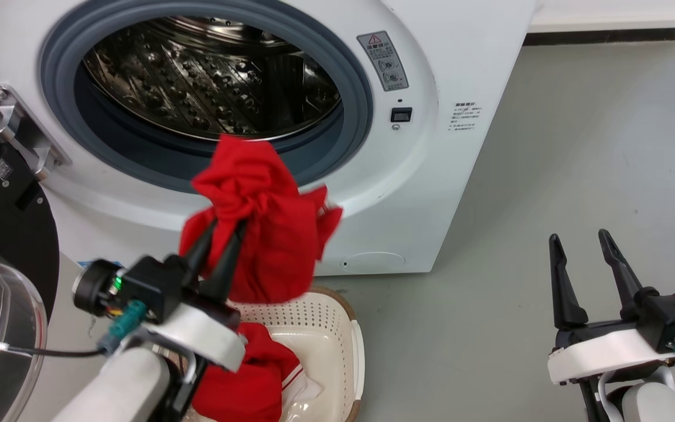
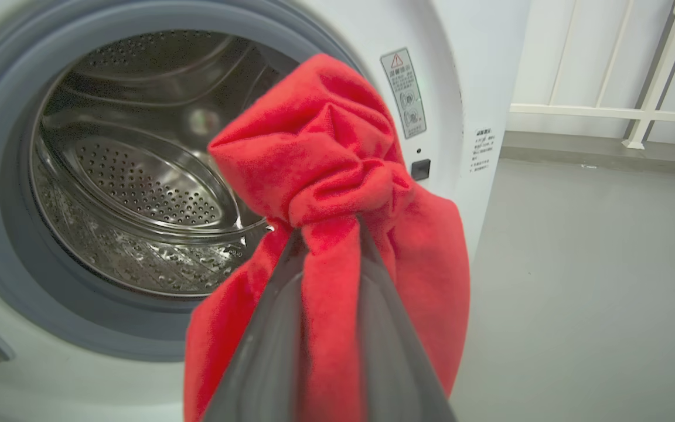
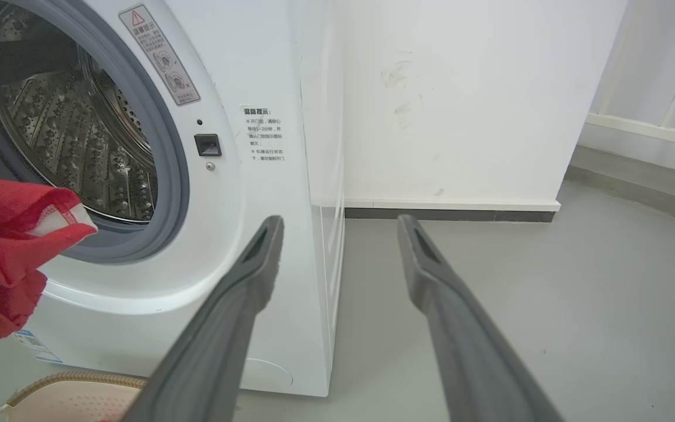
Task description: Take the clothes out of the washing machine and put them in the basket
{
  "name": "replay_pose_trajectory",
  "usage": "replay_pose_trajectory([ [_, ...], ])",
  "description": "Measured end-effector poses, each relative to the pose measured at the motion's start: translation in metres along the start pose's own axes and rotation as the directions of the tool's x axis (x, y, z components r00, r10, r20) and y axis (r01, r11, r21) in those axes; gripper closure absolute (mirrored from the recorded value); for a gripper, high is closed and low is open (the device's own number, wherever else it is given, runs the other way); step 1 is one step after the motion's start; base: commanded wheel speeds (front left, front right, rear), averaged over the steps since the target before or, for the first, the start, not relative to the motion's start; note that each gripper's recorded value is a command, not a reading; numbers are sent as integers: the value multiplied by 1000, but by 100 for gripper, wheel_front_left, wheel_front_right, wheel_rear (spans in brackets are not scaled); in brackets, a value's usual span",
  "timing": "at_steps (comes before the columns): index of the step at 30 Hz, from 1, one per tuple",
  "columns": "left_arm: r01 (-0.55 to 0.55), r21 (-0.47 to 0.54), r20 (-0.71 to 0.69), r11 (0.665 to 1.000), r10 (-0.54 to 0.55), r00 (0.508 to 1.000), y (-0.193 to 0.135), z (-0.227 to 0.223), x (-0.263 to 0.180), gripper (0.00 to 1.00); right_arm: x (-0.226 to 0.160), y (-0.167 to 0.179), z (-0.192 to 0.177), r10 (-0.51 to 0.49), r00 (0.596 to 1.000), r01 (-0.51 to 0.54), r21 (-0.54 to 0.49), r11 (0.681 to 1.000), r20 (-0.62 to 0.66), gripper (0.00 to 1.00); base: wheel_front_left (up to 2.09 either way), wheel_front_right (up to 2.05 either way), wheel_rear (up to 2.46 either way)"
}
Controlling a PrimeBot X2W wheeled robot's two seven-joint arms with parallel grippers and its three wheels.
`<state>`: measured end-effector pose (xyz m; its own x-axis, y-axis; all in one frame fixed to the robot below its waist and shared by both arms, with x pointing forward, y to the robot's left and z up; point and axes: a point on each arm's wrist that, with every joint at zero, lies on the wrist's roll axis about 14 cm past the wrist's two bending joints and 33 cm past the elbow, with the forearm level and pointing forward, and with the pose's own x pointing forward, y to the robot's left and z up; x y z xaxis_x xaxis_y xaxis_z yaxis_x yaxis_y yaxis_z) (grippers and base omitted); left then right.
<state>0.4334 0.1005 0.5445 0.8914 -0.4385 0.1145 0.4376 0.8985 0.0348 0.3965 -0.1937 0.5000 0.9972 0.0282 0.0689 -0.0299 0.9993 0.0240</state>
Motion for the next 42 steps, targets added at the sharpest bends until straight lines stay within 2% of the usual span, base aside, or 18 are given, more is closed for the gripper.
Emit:
replay_pose_trajectory([
  [8,37,-106,-199,994,-57,978,-22,-74,-13,100,6,-1,-16,-1,999,1,-2,1000,-41,0,0,0,0],
  [14,32,-162,-376,986,-92,922,-24,-147,-17,100,20,-6,-30,-11,998,11,-1,1000,-67,0,0,0,0],
  [19,46,-193,-466,980,-133,875,-26,-196,-8,100,32,-11,-48,-21,995,22,4,1000,-102,0,0,0,0],
  [25,73,-234,-577,970,-199,792,-35,-259,-9,100,36,-21,-79,-50,984,54,19,998,-173,0,0,0,0],
  [29,18,-269,-656,963,-197,729,-34,-301,-18,100,32,-29,-97,-74,972,81,22,997,-225,0,0,0,0],
  [35,-12,-267,-759,964,-203,618,-32,-357,-35,100,26,-39,-119,-102,953,108,6,994,-285,0,0,0,0],
  [40,-9,-274,-799,962,-223,559,-35,-392,-38,100,25,-48,-135,-124,939,126,-14,992,-319,0,0,0,0],
  [42,1,-268,-825,963,-231,516,-37,-406,-48,100,23,-52,-141,-135,932,139,-14,990,-336,0,0,0,0],
])
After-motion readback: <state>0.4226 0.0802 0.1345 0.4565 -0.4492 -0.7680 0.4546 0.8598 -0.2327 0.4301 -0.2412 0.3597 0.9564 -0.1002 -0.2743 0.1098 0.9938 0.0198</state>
